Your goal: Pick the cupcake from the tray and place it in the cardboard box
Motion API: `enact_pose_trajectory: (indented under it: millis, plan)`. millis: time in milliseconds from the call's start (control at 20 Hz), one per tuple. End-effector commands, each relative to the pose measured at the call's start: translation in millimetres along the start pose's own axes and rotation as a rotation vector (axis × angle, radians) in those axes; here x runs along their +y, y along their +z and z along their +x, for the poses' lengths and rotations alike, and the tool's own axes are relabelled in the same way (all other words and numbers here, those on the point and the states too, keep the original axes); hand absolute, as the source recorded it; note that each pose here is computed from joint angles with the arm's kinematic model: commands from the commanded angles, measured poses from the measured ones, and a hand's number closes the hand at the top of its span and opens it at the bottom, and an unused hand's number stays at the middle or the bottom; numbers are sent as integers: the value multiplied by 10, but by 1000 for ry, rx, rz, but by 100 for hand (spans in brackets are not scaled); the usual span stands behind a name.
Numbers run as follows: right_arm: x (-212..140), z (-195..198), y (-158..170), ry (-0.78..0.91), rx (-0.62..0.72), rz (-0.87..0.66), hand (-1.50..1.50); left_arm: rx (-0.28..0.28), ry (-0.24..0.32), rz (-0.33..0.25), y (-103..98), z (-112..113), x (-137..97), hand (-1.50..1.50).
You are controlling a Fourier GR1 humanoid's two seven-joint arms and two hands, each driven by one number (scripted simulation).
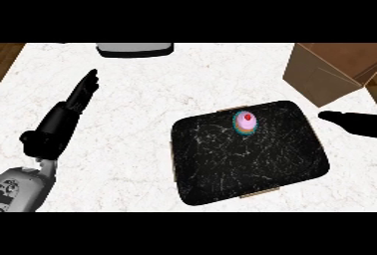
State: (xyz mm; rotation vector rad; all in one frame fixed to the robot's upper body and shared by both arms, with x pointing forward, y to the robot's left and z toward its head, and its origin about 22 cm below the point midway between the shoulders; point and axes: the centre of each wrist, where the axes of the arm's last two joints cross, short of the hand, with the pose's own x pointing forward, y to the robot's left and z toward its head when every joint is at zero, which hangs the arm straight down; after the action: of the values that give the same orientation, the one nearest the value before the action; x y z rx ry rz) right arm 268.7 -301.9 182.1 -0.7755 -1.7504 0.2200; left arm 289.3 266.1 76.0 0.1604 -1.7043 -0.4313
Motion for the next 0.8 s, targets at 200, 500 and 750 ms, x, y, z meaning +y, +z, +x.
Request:
enact_pose_trajectory:
  millis: [200,500,750]
  plan:
    - [-76,273,462,326,-94,116,-150,-50,-21,-79,75,-157,-95,0]
    - [19,567,428,564,20,295,-150,-71,-31,-105,-21,-76,-39,0]
    - [107,810,276,702,110,489,-150,-85,-25,-106,-78,-30,26,0]
